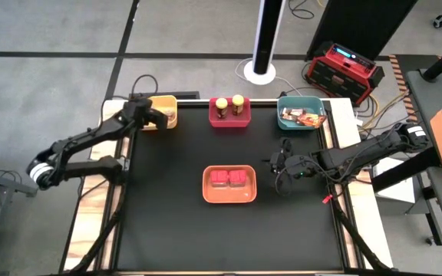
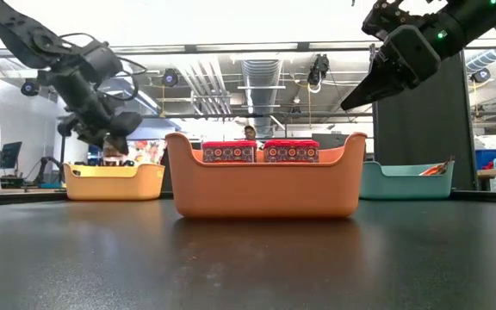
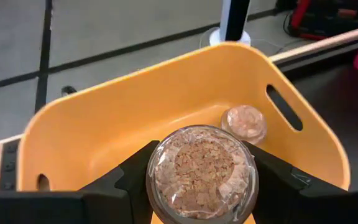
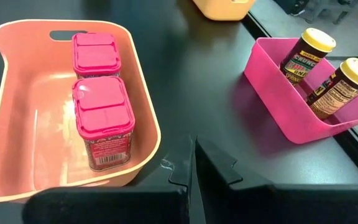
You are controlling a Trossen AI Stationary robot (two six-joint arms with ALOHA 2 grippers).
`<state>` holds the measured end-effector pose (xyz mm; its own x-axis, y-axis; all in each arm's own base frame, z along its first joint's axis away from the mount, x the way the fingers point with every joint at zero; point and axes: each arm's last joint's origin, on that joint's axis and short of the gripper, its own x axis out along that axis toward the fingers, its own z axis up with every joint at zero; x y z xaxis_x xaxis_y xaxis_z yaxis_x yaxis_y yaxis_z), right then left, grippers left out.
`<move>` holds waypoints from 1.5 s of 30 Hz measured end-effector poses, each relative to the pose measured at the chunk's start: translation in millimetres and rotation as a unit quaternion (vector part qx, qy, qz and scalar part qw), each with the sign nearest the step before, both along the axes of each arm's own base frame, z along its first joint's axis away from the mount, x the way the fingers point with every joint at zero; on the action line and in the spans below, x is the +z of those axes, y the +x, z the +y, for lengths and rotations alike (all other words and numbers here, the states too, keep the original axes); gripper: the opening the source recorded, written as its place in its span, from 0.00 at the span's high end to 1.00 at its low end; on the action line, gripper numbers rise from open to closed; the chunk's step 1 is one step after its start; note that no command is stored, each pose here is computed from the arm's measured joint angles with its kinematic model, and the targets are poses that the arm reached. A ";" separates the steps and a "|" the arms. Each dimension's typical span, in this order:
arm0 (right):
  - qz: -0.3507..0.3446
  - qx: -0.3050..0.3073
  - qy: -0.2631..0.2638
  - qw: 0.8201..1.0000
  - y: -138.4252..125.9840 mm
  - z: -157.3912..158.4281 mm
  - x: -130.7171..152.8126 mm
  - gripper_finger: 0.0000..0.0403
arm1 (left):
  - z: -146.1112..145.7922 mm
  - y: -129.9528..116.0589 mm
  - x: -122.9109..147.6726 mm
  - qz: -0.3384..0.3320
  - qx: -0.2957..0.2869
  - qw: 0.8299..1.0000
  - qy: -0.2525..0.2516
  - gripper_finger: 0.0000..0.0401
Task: Sort spices by type
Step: Put the transparent seasoning bottle into the yellow bin
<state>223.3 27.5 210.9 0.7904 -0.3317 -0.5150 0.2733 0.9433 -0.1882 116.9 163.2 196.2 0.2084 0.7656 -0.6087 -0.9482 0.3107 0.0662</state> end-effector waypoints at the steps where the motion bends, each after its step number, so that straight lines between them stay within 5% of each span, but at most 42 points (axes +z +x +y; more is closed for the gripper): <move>1: 0.000 0.000 0.000 1.000 0.0 0.0 0.0 0.97 | 1.7 -0.2 -1.8 0.000 0.000 1.000 -0.005 0.55; 16: 0.000 0.000 0.000 1.000 0.0 0.0 0.0 0.97 | 18.6 6.9 -16.3 0.015 0.016 1.000 -0.015 0.55; 32: 0.000 0.000 0.000 1.000 0.0 0.0 0.0 0.97 | 23.2 10.1 -28.3 -0.032 0.130 0.990 -0.036 0.55; 45: 0.002 0.003 -0.004 1.000 0.0 0.0 0.0 0.97 | 22.6 17.3 -31.7 -0.041 0.131 0.990 -0.041 0.55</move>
